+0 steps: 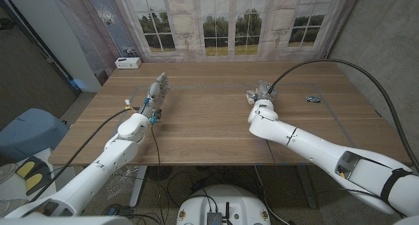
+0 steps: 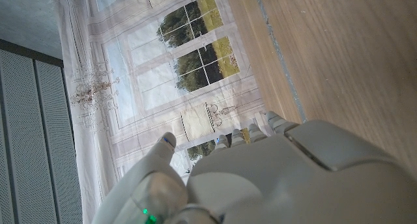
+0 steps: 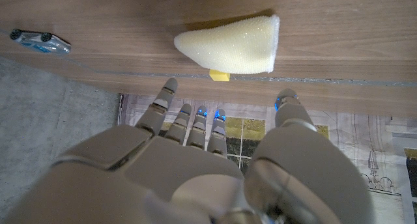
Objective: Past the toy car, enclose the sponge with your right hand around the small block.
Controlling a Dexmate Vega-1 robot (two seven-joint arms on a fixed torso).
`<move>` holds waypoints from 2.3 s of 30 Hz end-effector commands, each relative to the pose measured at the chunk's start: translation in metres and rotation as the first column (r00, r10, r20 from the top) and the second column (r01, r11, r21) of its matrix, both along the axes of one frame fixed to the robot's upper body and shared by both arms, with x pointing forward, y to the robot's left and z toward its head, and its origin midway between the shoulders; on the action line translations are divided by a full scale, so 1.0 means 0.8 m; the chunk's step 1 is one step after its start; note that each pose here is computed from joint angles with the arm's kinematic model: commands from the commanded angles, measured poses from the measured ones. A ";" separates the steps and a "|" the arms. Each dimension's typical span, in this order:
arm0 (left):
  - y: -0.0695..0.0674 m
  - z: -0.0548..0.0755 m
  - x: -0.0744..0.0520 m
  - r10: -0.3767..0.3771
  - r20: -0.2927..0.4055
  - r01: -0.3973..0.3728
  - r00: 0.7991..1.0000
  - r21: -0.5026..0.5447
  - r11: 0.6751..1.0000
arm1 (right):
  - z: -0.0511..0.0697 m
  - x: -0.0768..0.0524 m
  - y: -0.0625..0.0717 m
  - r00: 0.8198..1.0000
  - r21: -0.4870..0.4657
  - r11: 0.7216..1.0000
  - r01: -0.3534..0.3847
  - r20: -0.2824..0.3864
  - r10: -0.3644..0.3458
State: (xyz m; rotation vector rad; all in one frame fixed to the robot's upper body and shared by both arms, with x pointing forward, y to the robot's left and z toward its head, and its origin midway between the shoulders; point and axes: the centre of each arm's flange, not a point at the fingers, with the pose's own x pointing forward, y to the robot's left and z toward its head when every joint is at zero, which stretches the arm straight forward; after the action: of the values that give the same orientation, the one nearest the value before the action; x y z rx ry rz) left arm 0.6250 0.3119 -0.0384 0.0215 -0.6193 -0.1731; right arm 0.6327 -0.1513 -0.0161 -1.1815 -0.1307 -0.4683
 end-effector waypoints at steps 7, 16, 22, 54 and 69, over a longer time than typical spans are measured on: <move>0.006 0.002 0.000 0.010 -0.002 -0.010 1.000 0.000 1.000 | -0.010 0.015 0.004 0.997 -0.025 0.998 0.050 -0.053 -0.052; 0.006 0.002 -0.001 0.012 -0.006 -0.012 1.000 0.002 1.000 | -0.015 0.023 0.004 0.995 -0.029 0.997 0.066 -0.075 -0.068; 0.008 0.003 -0.003 0.018 -0.005 -0.018 1.000 0.002 1.000 | -0.019 0.027 0.004 0.993 -0.025 0.998 0.063 -0.099 -0.066; 0.009 0.001 -0.013 0.025 -0.002 -0.025 1.000 0.004 1.000 | -0.026 0.042 -0.002 0.993 -0.004 0.996 0.084 -0.080 -0.084; 0.010 0.003 -0.016 0.024 0.005 -0.024 1.000 0.008 1.000 | -0.028 0.033 -0.007 0.993 0.010 0.994 0.113 -0.030 -0.112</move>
State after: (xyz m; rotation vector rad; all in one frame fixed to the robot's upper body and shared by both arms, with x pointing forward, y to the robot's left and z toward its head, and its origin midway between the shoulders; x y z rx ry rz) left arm 0.6139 0.3199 -0.0376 0.0344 -0.6166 -0.1500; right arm 0.6637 -0.1539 -0.0383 -1.2088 -0.0064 -0.5045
